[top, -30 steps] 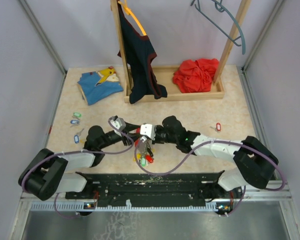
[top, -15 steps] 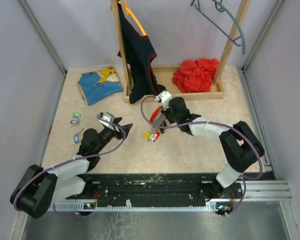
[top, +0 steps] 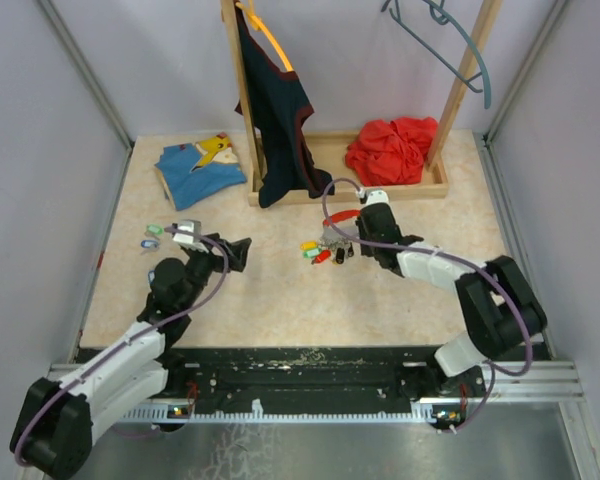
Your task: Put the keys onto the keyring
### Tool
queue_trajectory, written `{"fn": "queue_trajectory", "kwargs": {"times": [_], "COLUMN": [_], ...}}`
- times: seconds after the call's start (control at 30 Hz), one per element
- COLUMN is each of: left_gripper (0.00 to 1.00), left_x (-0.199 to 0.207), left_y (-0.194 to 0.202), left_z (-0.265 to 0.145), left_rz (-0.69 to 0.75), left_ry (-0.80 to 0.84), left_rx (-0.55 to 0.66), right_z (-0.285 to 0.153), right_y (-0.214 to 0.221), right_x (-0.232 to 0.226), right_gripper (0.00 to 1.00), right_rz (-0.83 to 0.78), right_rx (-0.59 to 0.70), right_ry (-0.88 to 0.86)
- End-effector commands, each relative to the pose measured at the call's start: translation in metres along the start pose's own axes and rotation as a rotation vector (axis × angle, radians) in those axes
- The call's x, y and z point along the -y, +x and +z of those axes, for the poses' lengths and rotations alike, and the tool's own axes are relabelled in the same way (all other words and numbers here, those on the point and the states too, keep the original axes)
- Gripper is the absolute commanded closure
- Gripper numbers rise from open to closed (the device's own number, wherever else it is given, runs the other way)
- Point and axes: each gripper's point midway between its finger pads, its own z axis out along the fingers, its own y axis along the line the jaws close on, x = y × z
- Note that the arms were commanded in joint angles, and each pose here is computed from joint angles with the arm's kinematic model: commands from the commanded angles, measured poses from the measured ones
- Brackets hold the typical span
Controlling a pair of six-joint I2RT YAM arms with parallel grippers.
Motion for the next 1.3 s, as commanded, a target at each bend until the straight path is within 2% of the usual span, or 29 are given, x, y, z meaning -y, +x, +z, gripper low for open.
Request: {"fn": "queue_trajectory", "kwargs": {"times": [0.0, 0.17, 0.33, 0.5, 0.67, 0.77, 0.93, 1.27], "left_gripper": [0.0, 0.0, 0.0, 0.0, 0.0, 0.0, 0.0, 0.0], "left_x": [-0.019, -0.014, -0.001, 0.005, 0.008, 0.009, 0.009, 0.013], "left_y": [-0.015, -0.034, -0.063, -0.093, -0.113, -0.128, -0.131, -0.128], "left_z": [-0.009, -0.027, -0.048, -0.075, -0.098, -0.111, -0.115, -0.111], "left_rz": [-0.162, -0.217, -0.255, -0.243, -0.172, -0.115, -0.036, 0.002], "left_ry": [-0.172, -0.196, -0.151, -0.139, -0.146, -0.149, -0.127, -0.086], "left_rx": [-0.007, -0.028, 0.018, 0.056, 0.031, 0.035, 0.055, 0.06], "right_z": [-0.04, -0.088, -0.149, -0.2, -0.226, -0.233, -0.238, -0.233], "right_y": [-0.029, -0.036, -0.048, -0.06, -0.062, -0.061, -0.061, -0.06], "right_x": [0.003, 0.016, 0.033, 0.048, 0.055, 0.056, 0.056, 0.052], "right_gripper": [0.68, 0.44, 0.24, 0.22, 0.21, 0.21, 0.21, 0.2], "right_rz": [0.131, 0.167, 0.219, 0.258, 0.254, 0.252, 0.261, 0.248], "right_rx": [0.141, 0.229, 0.382, 0.539, 0.627, 0.66, 0.707, 0.689], "right_ry": [-0.033, -0.051, -0.075, -0.099, -0.12, -0.134, -0.148, -0.16]}}
